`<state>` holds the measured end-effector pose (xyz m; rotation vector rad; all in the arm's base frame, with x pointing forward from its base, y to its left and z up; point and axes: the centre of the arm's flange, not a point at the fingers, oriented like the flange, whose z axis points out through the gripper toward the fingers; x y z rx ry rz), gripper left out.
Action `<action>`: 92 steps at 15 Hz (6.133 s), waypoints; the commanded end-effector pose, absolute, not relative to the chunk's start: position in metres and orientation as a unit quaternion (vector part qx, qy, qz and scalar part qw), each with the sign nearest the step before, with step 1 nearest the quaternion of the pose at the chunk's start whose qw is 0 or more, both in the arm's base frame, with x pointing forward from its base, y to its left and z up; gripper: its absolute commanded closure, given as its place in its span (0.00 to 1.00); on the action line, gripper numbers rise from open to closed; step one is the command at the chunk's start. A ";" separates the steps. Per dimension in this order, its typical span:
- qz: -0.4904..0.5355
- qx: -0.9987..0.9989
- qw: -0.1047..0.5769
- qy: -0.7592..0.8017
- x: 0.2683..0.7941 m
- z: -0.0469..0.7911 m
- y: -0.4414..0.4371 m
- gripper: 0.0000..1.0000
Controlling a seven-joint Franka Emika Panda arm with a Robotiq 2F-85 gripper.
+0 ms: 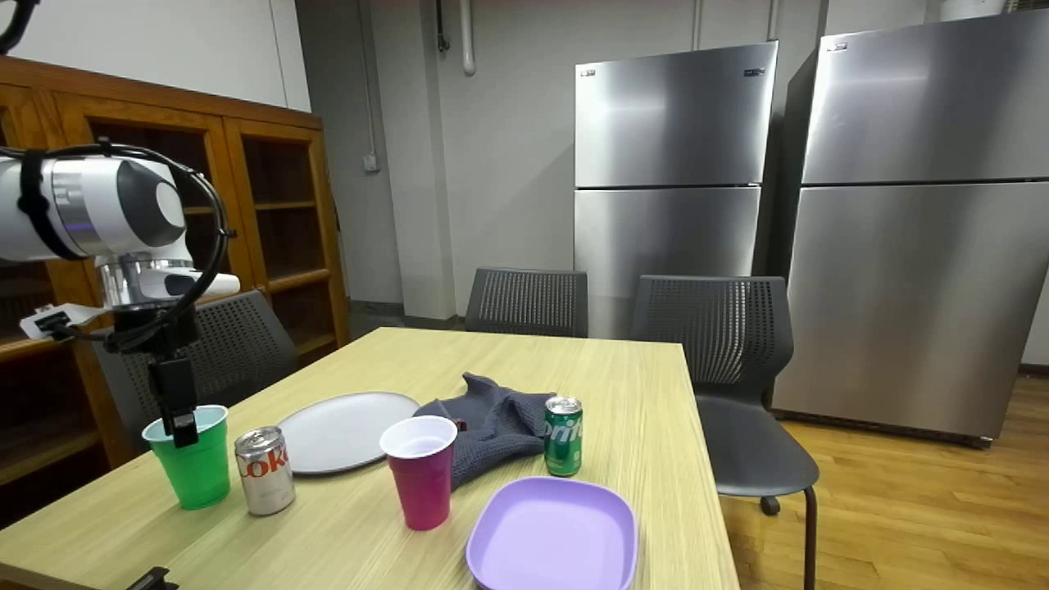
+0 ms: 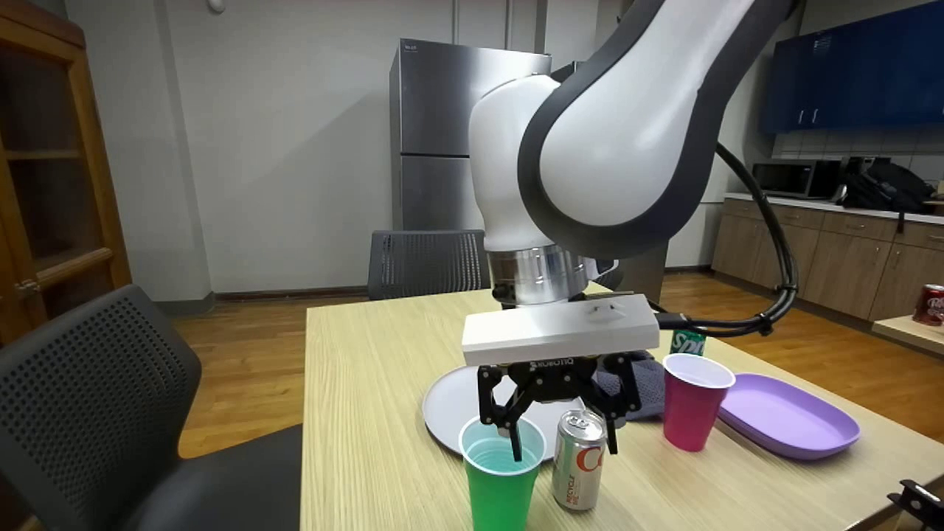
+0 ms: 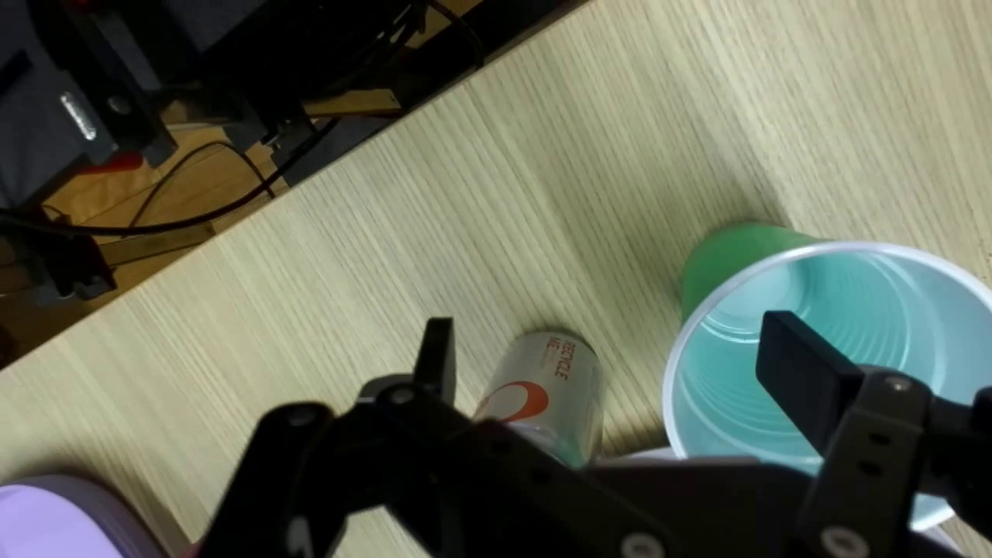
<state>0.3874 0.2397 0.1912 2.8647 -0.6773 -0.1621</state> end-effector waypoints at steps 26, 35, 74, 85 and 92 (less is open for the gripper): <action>-0.015 0.964 0.065 -0.258 0.385 0.185 0.248 0.97; 0.016 0.960 0.035 -0.279 0.422 0.218 0.237 0.99; 0.071 0.948 -0.079 -0.299 0.530 0.186 0.189 0.24; 0.094 0.952 -0.097 -0.274 0.534 0.230 0.179 0.00; 0.104 0.957 -0.099 -0.253 0.526 0.274 0.140 0.00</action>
